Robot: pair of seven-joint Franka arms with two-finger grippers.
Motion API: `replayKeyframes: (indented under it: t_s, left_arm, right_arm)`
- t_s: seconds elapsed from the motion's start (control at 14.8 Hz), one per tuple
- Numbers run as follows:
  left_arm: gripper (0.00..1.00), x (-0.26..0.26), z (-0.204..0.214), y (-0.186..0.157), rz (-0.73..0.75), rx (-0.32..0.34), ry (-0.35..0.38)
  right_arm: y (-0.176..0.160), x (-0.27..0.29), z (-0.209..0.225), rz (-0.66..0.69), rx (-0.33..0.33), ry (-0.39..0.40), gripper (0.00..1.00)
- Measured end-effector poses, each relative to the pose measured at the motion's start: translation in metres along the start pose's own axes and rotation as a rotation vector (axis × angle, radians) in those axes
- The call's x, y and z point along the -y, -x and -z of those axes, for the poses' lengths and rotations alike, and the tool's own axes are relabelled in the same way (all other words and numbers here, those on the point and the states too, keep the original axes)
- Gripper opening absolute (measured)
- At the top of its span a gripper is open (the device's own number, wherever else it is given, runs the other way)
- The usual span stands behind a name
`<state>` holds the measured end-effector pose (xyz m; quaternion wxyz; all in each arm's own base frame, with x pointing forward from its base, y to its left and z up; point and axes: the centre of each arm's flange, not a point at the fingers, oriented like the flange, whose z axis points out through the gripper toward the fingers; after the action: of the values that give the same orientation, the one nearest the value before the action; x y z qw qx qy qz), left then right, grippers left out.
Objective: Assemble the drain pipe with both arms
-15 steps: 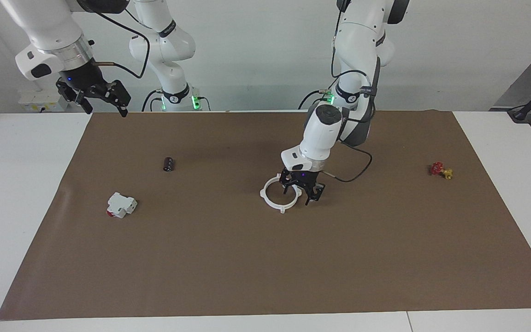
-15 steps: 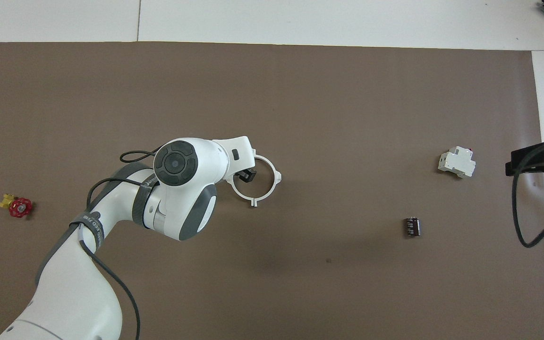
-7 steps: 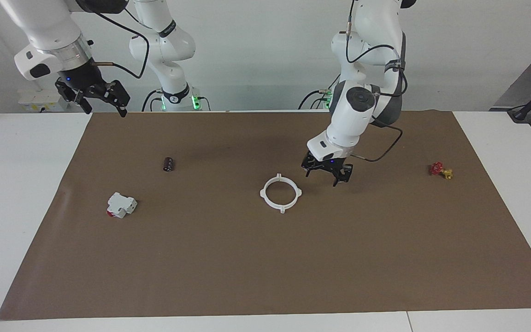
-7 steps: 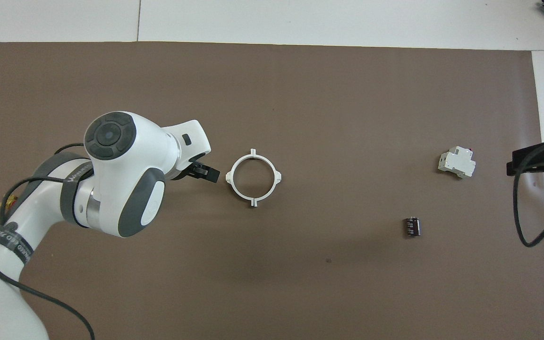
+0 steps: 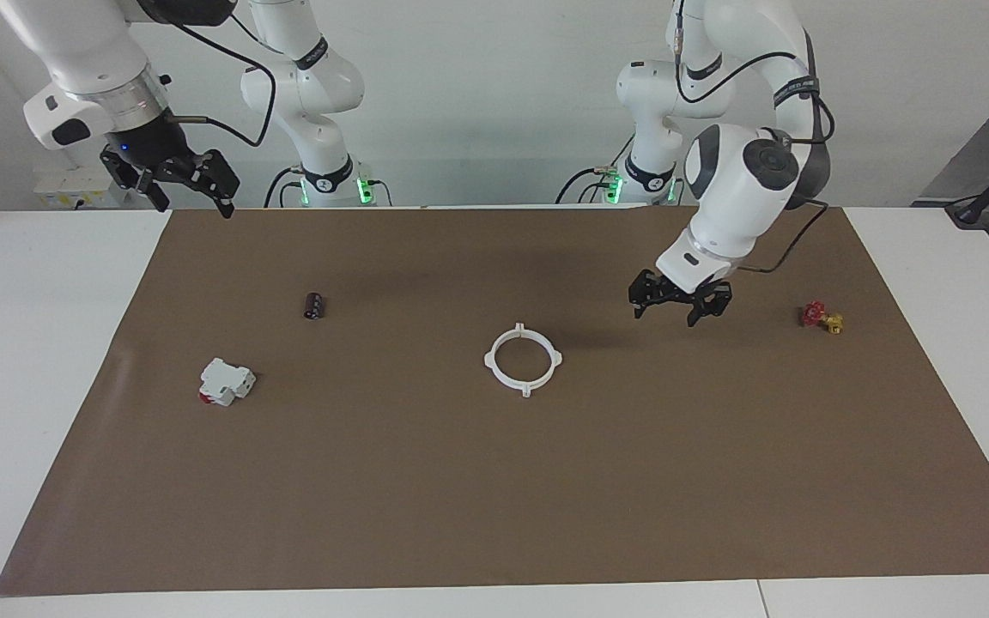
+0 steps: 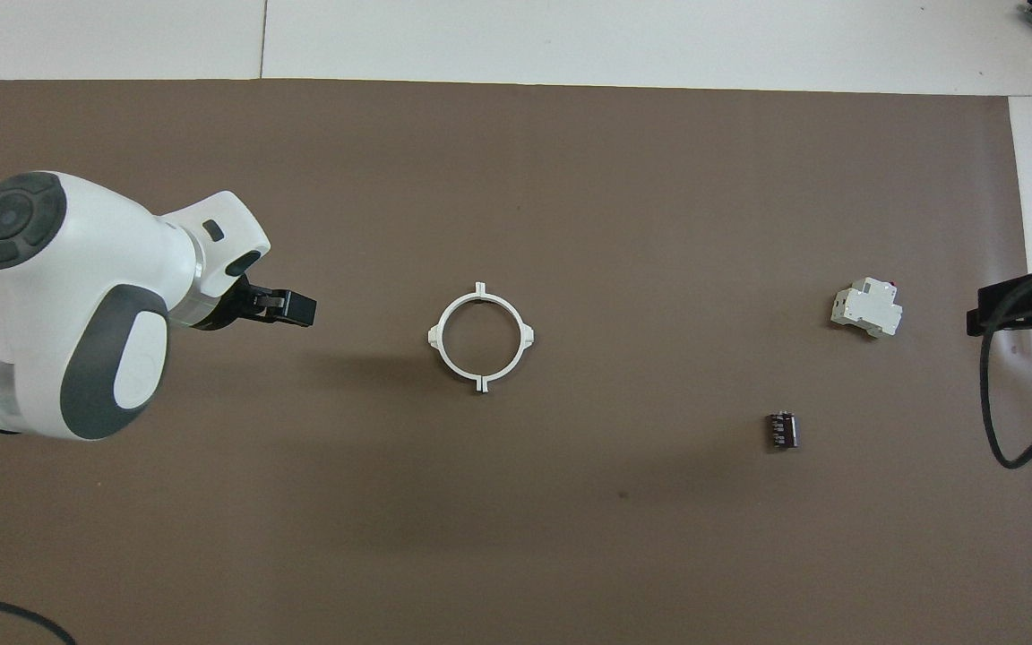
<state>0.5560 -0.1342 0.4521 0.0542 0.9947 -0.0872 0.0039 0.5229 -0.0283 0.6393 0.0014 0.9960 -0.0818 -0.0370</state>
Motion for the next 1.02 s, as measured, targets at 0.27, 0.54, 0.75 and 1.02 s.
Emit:
replayKeyframes:
  t_s: [0.27, 0.54, 0.75, 1.02]
  left_arm:
    - [1.00, 0.044, 0.072, -0.001, 0.037, -0.040, 0.002]
    - [1.00, 0.070, 0.161, 0.001, 0.034, -0.087, -0.052]
    - [1.00, 0.070, 0.205, 0.006, 0.029, -0.095, -0.086]
    - [1.00, 0.075, 0.223, 0.011, 0.041, -0.050, -0.085]
  right_arm:
    - [-0.002, 0.000, -0.001, -0.001, 0.008, 0.002, 1.00]
    - [-0.002, 0.000, -0.003, -0.001, 0.015, 0.003, 1.00]
    - [-0.008, 0.001, -0.011, -0.001, 0.031, 0.007, 1.00]
    - [-0.031, 0.004, -0.019, -0.006, 0.018, 0.016, 1.00]
